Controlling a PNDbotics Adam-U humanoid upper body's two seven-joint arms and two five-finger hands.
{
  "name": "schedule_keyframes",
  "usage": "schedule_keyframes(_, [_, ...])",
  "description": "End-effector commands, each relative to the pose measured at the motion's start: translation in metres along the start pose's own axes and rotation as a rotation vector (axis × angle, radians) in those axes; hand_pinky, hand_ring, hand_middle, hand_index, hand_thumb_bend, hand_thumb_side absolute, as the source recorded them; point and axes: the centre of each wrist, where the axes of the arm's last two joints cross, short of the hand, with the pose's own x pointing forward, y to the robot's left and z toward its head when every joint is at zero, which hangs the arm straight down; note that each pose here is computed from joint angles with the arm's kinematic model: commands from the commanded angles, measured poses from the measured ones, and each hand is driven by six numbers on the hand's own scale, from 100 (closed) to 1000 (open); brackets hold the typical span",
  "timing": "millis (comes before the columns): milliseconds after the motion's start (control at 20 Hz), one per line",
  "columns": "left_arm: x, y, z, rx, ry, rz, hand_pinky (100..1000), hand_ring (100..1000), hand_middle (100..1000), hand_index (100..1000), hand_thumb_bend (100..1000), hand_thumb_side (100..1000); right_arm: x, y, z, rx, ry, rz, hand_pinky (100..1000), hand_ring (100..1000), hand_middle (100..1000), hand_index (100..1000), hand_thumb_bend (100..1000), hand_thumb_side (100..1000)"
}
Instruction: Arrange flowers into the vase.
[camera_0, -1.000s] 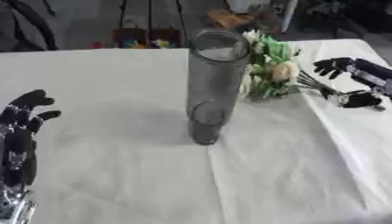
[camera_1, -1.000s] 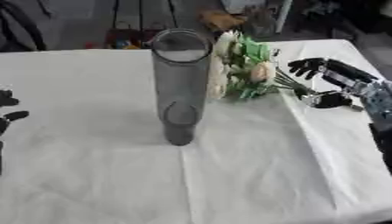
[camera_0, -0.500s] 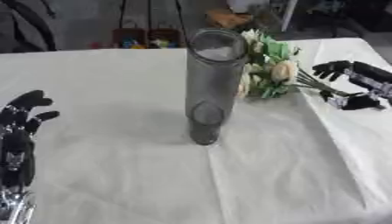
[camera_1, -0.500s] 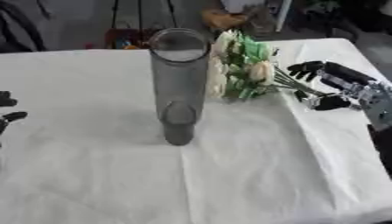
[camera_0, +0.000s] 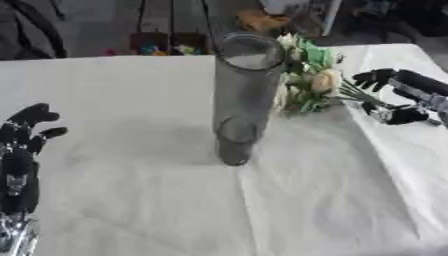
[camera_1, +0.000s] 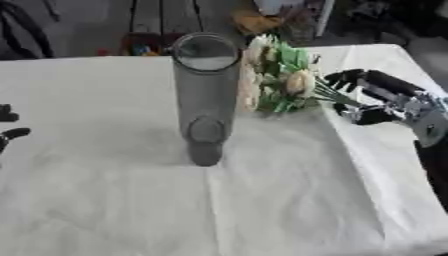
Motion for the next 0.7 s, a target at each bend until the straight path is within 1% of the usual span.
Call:
schedule_keyframes(50, [0.006,-0.002,-0.006,-0.01,-0.028,0.007,711,930,633,798,960,767,-0.004,-0.019,0.004,0.013,-0.03,0.053,685,776,789,955,178,114])
schedule_keyframes(500, [0.006,-0.003,-0.006,-0.01,-0.029,0.01,711,930,633,798,960,767,-0.01,-0.019,0.009,-0.011,0.002,0.06,683,776,789,955,179,109])
schedule_keyframes(700, [0.006,-0.003,-0.006,-0.011,-0.029,0.011,711,931,634,797,960,767,-0.015,-0.018,0.017,-0.041,0.035,0.057,678,773,785,954,176,100])
